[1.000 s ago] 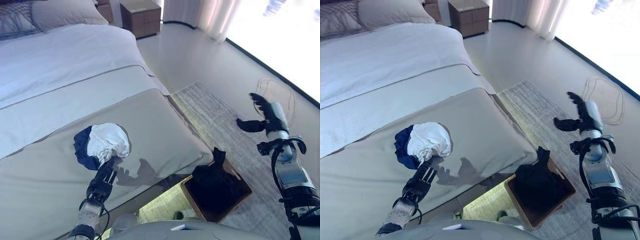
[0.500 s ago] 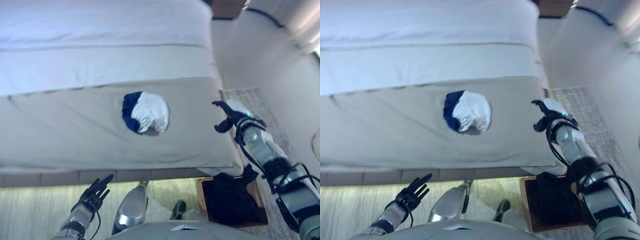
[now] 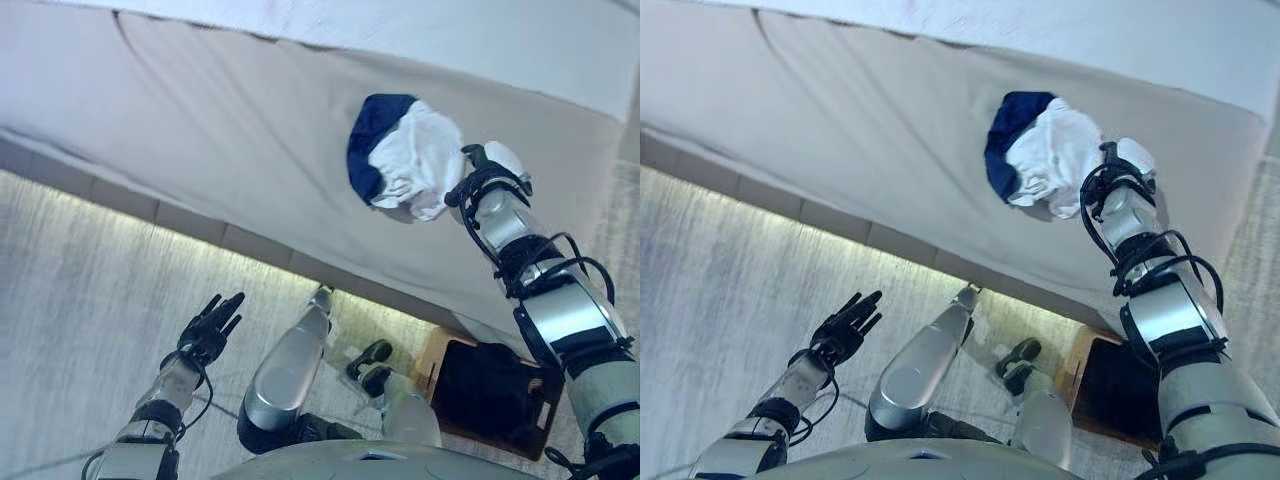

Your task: Pick up the clothes from the bed and place them into the basket

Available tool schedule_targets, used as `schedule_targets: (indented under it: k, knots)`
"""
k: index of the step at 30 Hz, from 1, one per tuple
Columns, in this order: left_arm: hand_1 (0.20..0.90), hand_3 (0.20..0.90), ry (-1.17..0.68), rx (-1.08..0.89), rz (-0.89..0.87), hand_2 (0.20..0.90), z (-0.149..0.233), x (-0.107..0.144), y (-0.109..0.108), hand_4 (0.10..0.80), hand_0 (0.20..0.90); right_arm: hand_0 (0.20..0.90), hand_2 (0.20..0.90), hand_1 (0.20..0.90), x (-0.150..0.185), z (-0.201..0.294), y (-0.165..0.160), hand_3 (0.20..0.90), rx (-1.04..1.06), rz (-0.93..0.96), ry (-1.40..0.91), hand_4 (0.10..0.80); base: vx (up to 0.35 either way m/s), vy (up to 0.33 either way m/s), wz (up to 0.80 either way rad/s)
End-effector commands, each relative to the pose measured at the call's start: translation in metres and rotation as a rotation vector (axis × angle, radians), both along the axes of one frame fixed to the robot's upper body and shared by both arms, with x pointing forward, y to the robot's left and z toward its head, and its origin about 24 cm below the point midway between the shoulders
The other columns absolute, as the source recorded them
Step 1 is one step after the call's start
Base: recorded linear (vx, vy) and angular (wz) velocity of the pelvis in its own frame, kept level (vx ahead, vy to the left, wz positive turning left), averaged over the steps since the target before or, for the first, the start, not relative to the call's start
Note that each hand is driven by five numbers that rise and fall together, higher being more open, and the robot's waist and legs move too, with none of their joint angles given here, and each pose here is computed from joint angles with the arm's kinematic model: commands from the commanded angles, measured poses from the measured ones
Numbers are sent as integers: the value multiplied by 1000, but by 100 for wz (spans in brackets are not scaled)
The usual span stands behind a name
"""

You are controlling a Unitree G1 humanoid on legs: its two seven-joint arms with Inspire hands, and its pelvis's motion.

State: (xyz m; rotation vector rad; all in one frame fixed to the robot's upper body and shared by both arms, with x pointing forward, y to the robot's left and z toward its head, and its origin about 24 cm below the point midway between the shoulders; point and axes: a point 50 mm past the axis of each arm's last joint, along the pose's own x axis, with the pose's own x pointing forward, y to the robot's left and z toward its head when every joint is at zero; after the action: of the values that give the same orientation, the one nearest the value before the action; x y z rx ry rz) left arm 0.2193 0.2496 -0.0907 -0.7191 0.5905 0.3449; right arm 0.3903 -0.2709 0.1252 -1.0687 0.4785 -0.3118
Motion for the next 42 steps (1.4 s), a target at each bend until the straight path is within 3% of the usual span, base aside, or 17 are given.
schedule_targets:
  k: [1,4,5,6,7,8,16,18,23,33,42]
  knots:
    - [900,900,-85,25,-4,900,10,2,11,800,900,900,900,900,4,37,-14,900,-103,-75,25,800,-48,6,9]
    - [900,900,-96,39,-15,900,13,4,12,800,900,900,900,900,7,44,-9,900,-85,-81,42,800,-48,-21,7]
    - [900,900,-102,42,-19,900,14,5,12,800,900,862,862,862,8,46,-8,856,-78,-78,35,756,-72,-55,-2]
    - [900,900,-106,45,-21,900,15,6,12,800,900,660,660,660,9,49,-6,620,-69,-71,18,520,-62,-60,-4]
    - [900,900,-109,47,-25,900,16,7,12,800,900,404,404,404,11,52,-4,321,-55,-61,-15,221,-70,-58,-4]
    - [900,900,-111,50,-31,900,15,5,13,800,900,300,300,300,15,60,2,200,-38,-41,-73,100,-78,-53,-7]
    - [900,900,-41,106,-27,900,5,-7,12,800,900,300,300,300,16,128,48,200,203,167,-737,100,-49,-85,-18]
    - [900,900,-10,131,-11,900,5,-7,17,800,900,300,300,300,7,140,50,200,299,215,-867,100,12,-164,-33]
    - [900,900,39,182,-43,900,2,-10,15,800,900,300,300,300,-18,171,39,200,271,245,-1064,100,63,-119,-39]
    - [900,900,184,205,-122,900,-21,-35,2,800,900,300,300,300,-60,184,-8,200,136,175,-1140,100,103,-35,-32]
    - [900,900,387,211,-154,900,-48,-82,4,800,900,300,300,300,-97,184,-37,200,85,107,-1255,100,6,-55,-35]
